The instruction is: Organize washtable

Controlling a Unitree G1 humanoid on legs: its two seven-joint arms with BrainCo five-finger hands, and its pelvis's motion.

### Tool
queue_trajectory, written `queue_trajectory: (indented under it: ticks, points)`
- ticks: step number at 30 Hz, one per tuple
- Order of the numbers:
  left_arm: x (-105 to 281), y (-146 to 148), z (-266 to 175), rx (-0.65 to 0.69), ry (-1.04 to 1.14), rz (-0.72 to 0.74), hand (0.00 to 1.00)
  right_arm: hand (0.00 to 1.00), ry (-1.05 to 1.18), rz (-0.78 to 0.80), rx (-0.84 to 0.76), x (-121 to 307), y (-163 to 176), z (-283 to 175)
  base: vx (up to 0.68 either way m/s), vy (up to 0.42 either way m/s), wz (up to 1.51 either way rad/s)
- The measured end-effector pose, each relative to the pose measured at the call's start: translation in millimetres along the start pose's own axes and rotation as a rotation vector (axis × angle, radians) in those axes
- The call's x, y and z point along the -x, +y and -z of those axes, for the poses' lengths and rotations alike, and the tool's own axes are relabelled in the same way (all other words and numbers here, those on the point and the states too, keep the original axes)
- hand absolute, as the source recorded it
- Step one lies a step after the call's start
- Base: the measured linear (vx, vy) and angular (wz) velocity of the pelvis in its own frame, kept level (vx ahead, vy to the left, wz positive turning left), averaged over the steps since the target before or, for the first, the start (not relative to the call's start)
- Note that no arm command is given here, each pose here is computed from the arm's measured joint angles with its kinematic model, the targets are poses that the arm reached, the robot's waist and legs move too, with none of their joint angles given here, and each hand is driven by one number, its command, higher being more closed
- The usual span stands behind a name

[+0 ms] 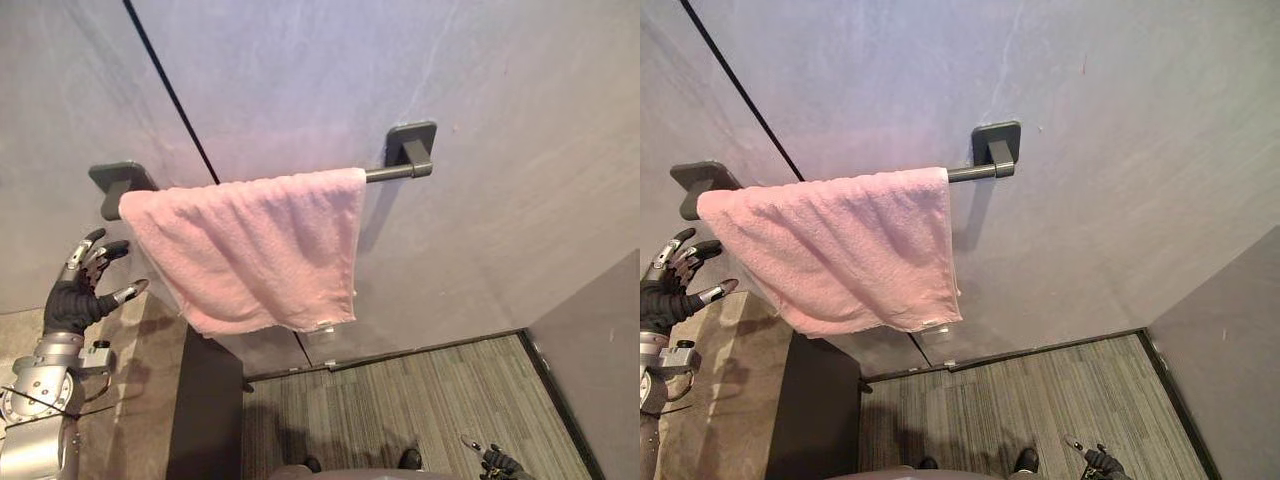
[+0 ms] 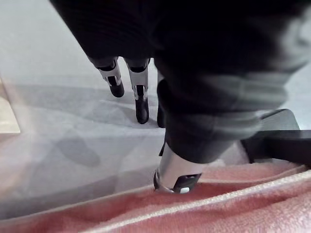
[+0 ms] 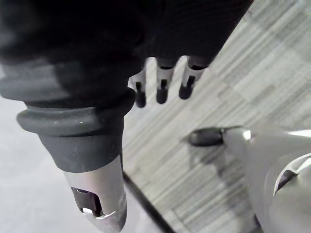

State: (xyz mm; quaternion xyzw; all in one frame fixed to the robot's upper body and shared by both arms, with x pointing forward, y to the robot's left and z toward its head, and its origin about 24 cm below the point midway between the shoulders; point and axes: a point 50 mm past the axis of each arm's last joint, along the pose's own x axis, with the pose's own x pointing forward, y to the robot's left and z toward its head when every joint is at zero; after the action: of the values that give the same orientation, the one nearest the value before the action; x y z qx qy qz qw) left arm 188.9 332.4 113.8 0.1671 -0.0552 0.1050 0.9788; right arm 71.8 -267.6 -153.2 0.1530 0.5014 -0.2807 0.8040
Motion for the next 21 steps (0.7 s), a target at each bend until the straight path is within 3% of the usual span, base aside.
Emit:
queue_trajectory:
  ticks: [21]
  points:
    - [-7.2,4.3,-6.0,-0.037,0.024,0.212,0.0,0.0,-0.004,-0.053,0.069,0.4,4.9,2.1,-0.02,0.001,-0.02]
